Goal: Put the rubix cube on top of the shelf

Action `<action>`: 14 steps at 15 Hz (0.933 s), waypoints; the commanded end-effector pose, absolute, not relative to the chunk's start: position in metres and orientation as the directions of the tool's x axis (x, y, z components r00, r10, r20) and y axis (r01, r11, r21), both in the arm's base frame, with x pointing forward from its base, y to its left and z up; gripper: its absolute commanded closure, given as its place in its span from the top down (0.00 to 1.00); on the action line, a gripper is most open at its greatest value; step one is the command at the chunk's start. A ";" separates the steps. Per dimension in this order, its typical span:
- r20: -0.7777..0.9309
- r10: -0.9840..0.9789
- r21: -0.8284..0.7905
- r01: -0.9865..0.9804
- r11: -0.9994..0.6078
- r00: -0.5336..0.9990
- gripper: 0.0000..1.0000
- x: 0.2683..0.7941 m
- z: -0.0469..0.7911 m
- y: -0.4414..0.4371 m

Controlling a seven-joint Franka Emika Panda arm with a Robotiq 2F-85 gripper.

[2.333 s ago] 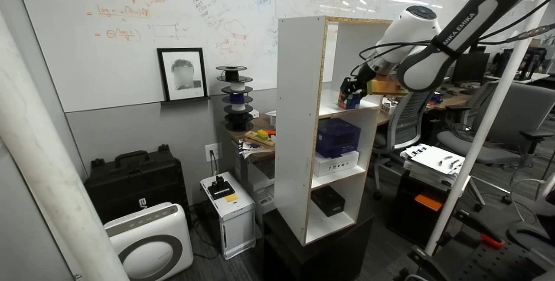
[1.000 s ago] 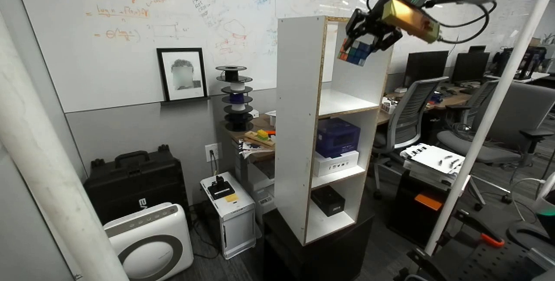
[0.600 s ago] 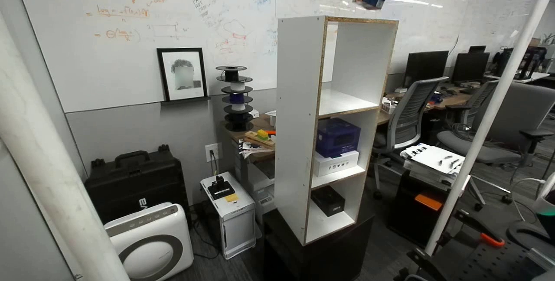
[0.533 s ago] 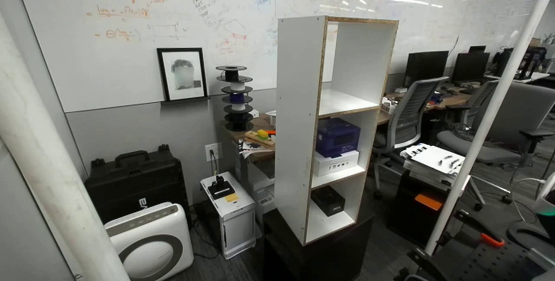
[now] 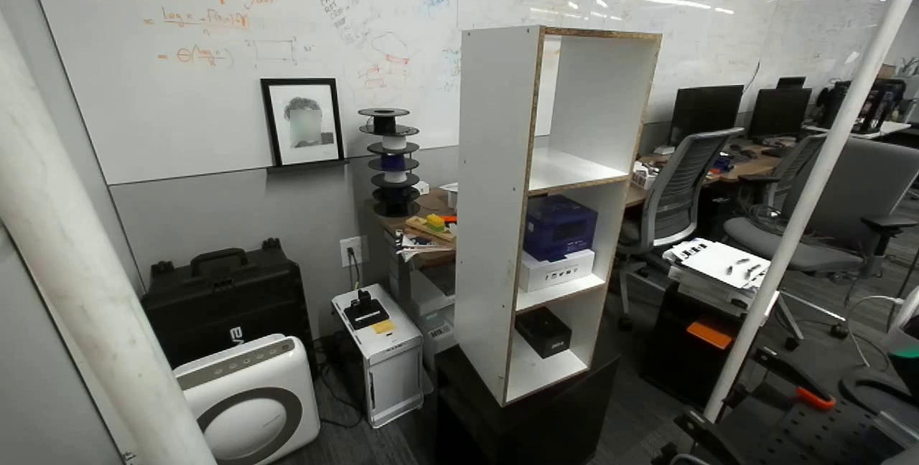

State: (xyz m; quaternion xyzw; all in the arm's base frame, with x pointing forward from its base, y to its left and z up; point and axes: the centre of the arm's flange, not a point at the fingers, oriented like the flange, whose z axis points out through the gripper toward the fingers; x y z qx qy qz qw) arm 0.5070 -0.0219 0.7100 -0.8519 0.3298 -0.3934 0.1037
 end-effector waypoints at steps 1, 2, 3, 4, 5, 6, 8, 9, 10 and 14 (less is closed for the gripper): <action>0.595 -0.656 -0.413 -0.524 -0.745 0.464 0.38 0.585 0.701 -0.024; 0.592 -0.661 -0.399 -0.545 -0.737 0.461 0.38 0.598 0.691 -0.027; 0.586 -0.664 -0.375 -0.571 -0.731 0.465 0.38 0.609 0.683 -0.031; 0.575 -0.659 -0.343 -0.589 -0.732 0.484 0.38 0.616 0.681 -0.032; 0.561 -0.656 -0.309 -0.607 -0.732 0.505 0.38 0.621 0.679 -0.033; 0.534 -0.663 -0.280 -0.631 -0.724 0.524 0.38 0.623 0.680 -0.034; 0.484 -0.677 -0.229 -0.666 -0.710 0.555 0.89 0.621 0.685 -0.033; 0.465 -0.686 -0.213 -0.681 -0.700 0.560 0.94 0.616 0.689 -0.032; 0.455 -0.684 -0.193 -0.687 -0.701 0.570 1.00 0.610 0.697 -0.029; 0.382 -0.680 -0.209 -0.658 -0.724 0.626 1.00 0.562 0.737 -0.025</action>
